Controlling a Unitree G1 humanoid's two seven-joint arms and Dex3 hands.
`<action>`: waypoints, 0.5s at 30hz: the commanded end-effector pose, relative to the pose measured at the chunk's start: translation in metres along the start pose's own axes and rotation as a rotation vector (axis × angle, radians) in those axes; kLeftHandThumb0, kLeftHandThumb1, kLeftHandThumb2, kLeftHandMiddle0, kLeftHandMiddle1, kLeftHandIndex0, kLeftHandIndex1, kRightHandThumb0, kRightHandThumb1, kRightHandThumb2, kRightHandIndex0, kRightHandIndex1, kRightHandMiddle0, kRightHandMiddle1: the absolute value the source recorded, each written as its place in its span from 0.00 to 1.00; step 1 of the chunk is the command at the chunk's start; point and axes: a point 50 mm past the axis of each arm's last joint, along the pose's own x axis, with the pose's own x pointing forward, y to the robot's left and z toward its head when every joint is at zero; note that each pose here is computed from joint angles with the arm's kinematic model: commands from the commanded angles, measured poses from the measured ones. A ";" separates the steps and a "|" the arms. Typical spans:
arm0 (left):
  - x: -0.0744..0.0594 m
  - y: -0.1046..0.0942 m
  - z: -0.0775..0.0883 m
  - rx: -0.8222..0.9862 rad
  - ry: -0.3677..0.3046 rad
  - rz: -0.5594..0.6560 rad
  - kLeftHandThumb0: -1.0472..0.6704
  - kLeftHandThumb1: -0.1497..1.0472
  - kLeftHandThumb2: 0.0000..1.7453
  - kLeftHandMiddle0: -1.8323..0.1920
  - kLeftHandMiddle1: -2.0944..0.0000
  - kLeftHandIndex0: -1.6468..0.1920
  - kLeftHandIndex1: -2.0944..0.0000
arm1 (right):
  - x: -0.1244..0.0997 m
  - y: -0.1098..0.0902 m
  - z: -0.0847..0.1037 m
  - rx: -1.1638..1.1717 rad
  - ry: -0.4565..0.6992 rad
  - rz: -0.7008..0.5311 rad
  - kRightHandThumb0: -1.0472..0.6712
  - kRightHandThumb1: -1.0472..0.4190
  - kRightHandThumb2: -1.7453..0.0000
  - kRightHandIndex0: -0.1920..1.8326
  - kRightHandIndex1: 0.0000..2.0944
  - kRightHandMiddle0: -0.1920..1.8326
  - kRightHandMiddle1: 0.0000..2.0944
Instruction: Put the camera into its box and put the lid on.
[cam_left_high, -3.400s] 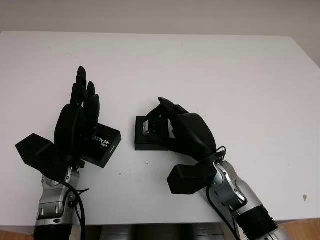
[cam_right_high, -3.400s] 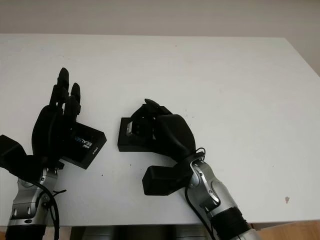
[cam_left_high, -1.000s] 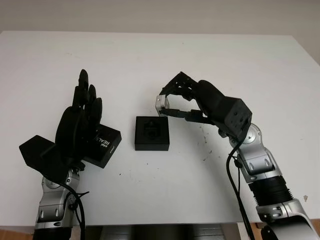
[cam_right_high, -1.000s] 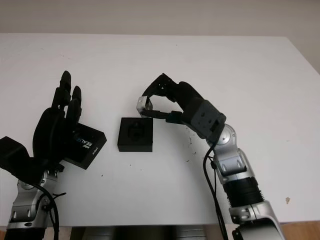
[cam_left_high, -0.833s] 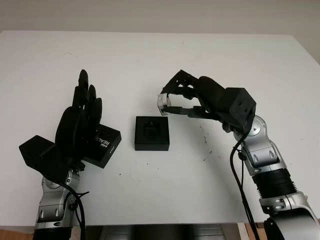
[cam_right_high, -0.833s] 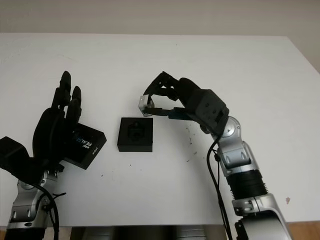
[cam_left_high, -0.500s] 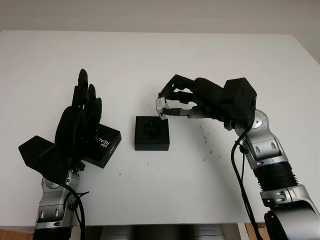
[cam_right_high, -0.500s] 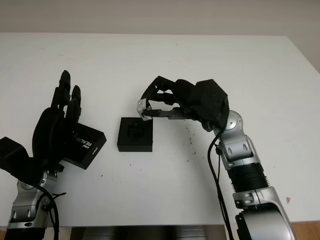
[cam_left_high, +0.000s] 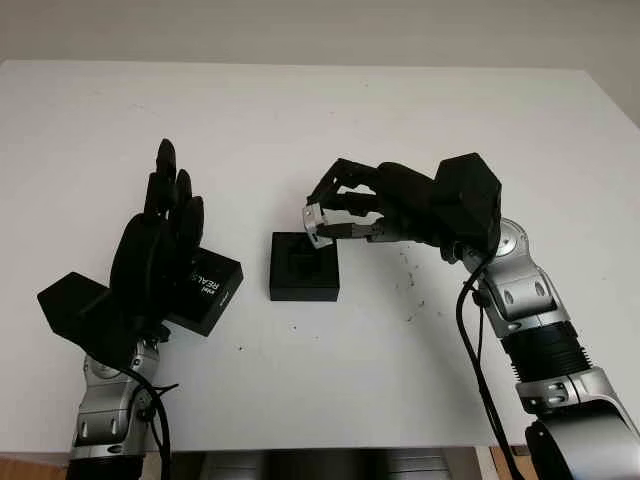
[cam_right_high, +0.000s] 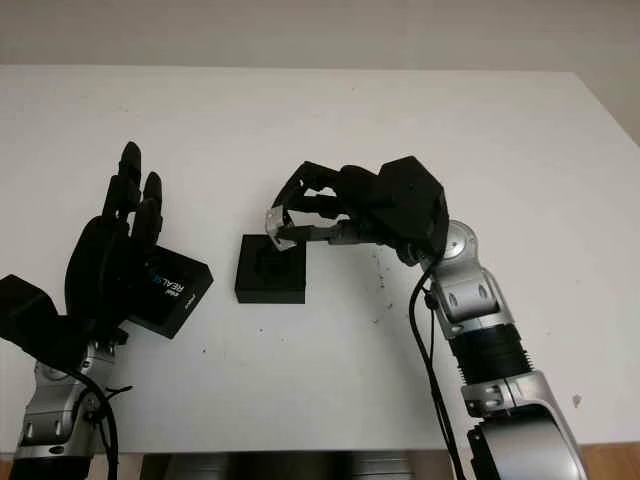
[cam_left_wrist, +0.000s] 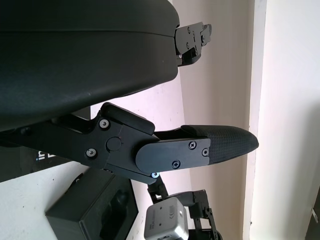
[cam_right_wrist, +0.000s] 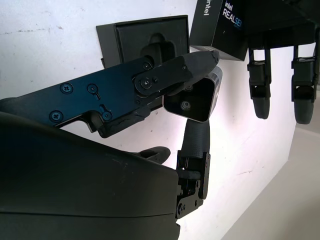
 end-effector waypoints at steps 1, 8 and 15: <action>-0.001 -0.001 0.003 0.000 -0.016 0.000 0.16 1.00 0.29 1.00 1.00 1.00 1.00 | -0.001 0.001 0.001 -0.035 -0.016 -0.006 0.29 0.00 0.94 0.27 0.07 0.32 0.85; -0.001 -0.001 0.003 0.004 -0.014 -0.003 0.16 1.00 0.30 1.00 1.00 1.00 1.00 | -0.001 0.004 -0.001 -0.113 -0.027 -0.006 0.28 0.00 0.93 0.27 0.07 0.32 0.85; -0.001 -0.001 0.002 0.005 -0.014 -0.004 0.16 1.00 0.29 1.00 1.00 1.00 1.00 | -0.001 0.007 0.001 -0.216 -0.040 -0.001 0.30 0.00 0.93 0.26 0.06 0.32 0.85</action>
